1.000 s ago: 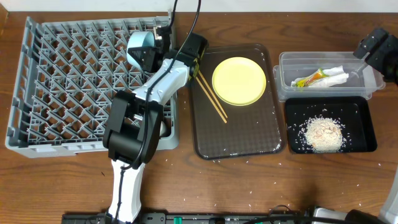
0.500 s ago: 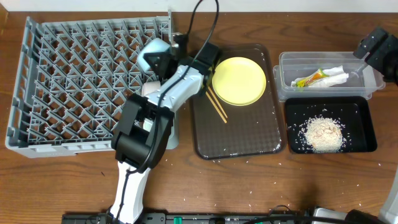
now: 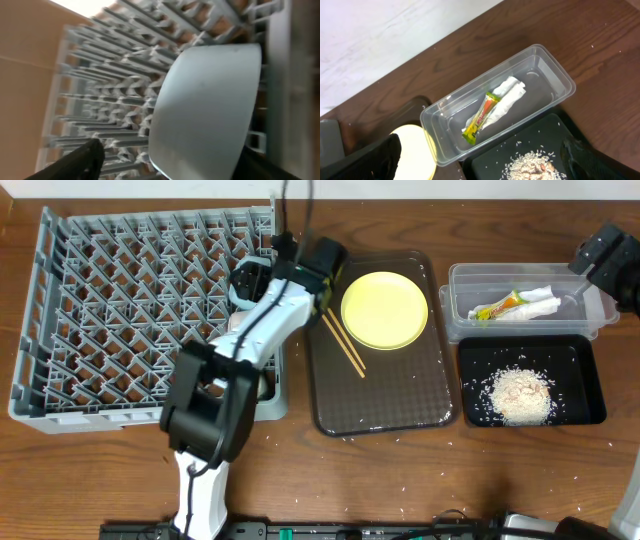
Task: Sort waste into correct bins and load items into the dishwasher
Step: 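Set the light-blue bowl upright in the rack and open the gripper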
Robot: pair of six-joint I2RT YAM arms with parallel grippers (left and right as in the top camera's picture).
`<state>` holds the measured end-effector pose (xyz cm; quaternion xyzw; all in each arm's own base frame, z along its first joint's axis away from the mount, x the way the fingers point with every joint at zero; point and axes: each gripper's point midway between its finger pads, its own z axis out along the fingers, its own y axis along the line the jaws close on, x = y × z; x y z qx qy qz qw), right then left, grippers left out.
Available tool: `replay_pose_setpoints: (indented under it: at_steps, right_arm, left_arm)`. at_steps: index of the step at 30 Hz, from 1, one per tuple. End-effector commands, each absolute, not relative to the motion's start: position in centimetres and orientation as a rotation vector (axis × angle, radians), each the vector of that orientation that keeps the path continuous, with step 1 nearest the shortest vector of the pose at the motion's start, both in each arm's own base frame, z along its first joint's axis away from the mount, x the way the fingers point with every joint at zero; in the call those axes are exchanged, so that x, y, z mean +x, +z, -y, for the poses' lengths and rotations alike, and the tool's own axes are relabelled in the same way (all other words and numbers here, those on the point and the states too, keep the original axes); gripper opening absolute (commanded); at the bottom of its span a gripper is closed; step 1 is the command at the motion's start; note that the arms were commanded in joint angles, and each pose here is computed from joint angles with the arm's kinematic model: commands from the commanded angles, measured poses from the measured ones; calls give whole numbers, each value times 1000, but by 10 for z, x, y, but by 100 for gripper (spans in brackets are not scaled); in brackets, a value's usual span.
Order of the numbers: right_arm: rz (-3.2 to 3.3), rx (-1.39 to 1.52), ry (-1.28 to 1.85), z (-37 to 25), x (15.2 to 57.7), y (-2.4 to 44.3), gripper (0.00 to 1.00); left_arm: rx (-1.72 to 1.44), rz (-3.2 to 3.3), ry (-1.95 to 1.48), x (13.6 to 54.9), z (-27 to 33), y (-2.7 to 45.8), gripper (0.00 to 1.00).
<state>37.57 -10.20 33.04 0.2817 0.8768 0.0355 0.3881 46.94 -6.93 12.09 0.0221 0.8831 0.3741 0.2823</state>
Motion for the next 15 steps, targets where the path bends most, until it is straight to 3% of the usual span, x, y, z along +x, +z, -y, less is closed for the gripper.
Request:
replay_pose_setpoints:
  at_steps: [1,9,12,15]
  right_arm:
    - [-2220,731,76,105,375,333,99]
    - [-2220,732,76,105,375,333,99]
    - [-2220,732,76,105,375,333,99]
    - [-2220,732,76,105,375,333,99]
  left_arm:
    - [35,-2463,590,465,93,146,82]
    - [-48,-2461,29,444,140,205,84]
    - [-193,-2516,-230,433,165,203,83]
    - [-324,-2621,-465,418,196,186,75]
